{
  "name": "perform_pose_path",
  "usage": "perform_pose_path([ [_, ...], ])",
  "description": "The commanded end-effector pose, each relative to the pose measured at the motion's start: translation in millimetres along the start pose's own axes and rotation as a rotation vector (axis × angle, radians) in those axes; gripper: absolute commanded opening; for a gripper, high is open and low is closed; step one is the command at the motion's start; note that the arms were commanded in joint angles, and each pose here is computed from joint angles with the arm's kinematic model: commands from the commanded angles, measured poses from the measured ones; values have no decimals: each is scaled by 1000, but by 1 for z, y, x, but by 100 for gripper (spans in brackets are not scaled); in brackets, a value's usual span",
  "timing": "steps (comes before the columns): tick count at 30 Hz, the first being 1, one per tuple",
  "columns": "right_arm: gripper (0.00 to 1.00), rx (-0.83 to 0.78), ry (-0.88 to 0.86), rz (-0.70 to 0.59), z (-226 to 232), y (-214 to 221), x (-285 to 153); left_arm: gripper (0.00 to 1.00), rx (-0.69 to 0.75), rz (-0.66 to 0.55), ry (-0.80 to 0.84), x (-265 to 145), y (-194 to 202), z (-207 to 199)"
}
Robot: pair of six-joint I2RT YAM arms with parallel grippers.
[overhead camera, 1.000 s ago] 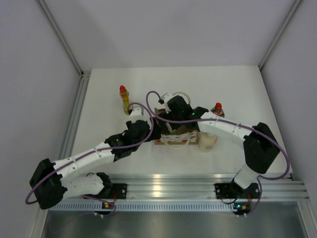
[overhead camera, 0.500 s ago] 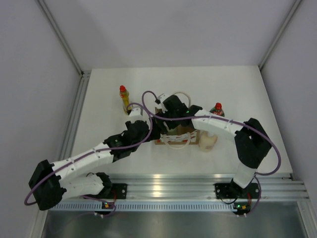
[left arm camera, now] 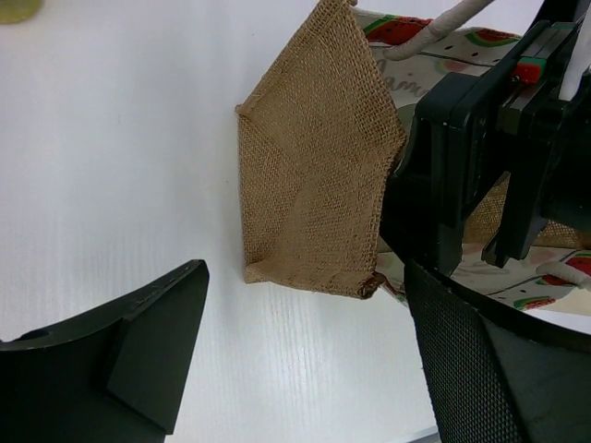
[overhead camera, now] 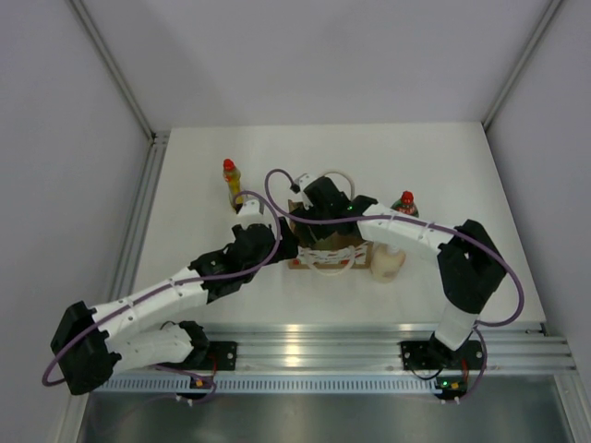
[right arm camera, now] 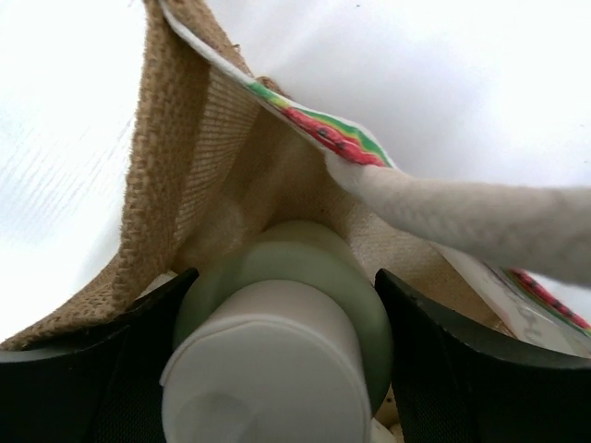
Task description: Take the personal care products out of the canvas bag
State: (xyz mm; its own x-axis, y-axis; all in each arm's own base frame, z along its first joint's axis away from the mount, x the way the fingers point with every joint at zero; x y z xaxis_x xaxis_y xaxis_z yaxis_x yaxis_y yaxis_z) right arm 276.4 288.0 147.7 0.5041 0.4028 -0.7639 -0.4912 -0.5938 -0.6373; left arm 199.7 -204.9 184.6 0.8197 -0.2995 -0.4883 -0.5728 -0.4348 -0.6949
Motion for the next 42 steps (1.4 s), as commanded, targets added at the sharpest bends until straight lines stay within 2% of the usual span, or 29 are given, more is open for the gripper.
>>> perform_pose_path([
  [1,14,-32,54,-17,-5,-10,-19,91,-21,-17,28,-5,-4,-4],
  [2,0,-28,71,-27,-7,-13,-21,91,-22,-19,28,-5,-4,-3],
  [13,0,15,42,-139,-11,-28,-40,91,-26,-28,35,-10,-7,-2],
  [32,0,65,72,-246,-24,-56,-74,91,-24,-46,51,-18,-13,-3],
  [42,0,49,84,-298,-31,-77,-108,92,-6,-69,64,-27,-25,-7],
])
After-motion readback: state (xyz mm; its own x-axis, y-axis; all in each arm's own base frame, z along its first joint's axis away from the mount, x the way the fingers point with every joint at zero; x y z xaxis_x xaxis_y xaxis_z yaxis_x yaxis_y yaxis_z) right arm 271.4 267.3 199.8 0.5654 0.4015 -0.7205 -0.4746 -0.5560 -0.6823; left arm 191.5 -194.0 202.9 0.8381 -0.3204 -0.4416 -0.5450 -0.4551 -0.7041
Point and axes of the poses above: each gripper's point midway between its finger pads, its own x axis out along the fingers, its own z axis along the line the jaws close on, y = z × x, the point moved 6 cm from there along -x, back along the fingers, and after that the axes turned 8 degrees about -x, right-handed, at the moved point
